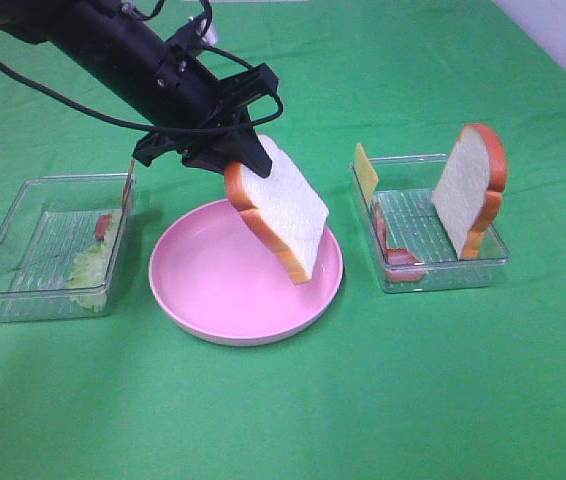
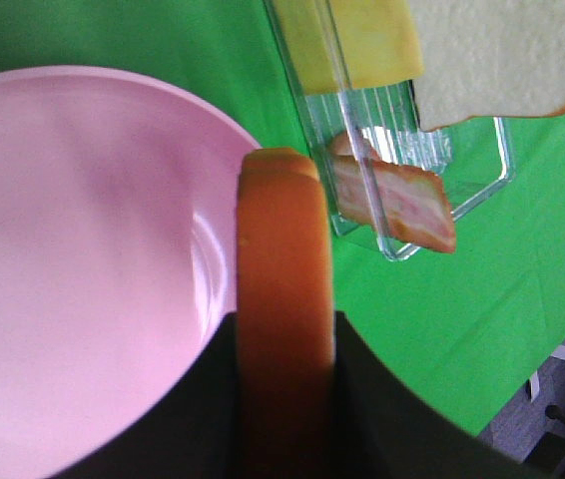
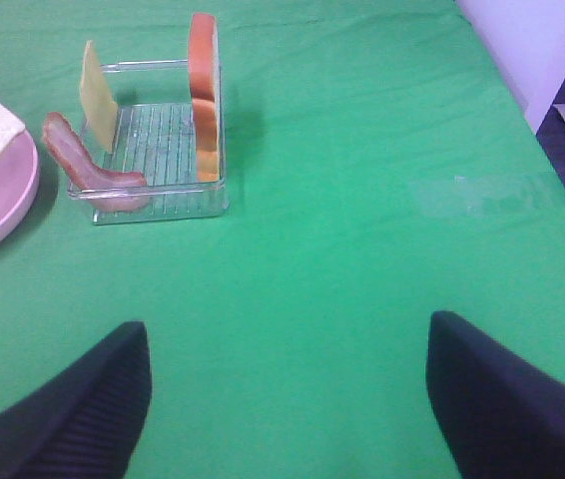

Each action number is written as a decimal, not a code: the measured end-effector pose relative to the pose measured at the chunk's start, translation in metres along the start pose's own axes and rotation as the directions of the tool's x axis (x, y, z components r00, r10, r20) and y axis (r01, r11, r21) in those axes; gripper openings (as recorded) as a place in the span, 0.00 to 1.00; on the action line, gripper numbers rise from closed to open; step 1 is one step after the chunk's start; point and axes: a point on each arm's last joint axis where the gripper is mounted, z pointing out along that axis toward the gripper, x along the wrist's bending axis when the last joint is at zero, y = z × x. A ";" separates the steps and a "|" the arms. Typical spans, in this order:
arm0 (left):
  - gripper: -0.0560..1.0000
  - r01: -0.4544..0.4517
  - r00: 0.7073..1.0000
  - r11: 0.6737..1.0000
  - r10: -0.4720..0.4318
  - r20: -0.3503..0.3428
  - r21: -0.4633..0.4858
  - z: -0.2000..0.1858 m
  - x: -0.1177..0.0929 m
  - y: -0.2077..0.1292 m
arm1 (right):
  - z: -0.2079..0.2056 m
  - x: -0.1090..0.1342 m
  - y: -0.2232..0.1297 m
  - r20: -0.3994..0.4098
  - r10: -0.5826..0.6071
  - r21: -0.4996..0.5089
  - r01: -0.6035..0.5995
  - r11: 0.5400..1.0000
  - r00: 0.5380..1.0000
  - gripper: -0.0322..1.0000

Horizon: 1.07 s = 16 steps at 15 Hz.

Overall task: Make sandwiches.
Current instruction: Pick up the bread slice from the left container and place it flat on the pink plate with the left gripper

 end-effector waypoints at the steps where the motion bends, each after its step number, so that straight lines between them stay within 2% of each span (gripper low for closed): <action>1: 0.25 0.006 1.000 1.000 -0.006 -0.003 0.007 0.003 0.002 0.000 | 0.000 0.000 0.000 0.000 0.000 0.000 0.000 1.000 1.000 0.73; 6: 0.25 0.034 0.999 0.999 -0.034 -0.019 0.028 0.019 0.014 -0.001 | 0.000 0.000 0.000 0.000 0.000 0.000 0.000 1.000 1.000 0.73; 14: 0.25 0.014 0.999 0.999 -0.013 -0.034 0.029 0.029 0.012 -0.004 | 0.000 0.000 0.000 0.000 0.000 0.000 0.000 1.000 1.000 0.73; 16: 0.25 0.034 0.998 0.999 -0.032 -0.050 0.037 0.029 0.013 -0.005 | 0.000 0.000 0.000 0.000 0.000 0.000 0.000 1.000 1.000 0.73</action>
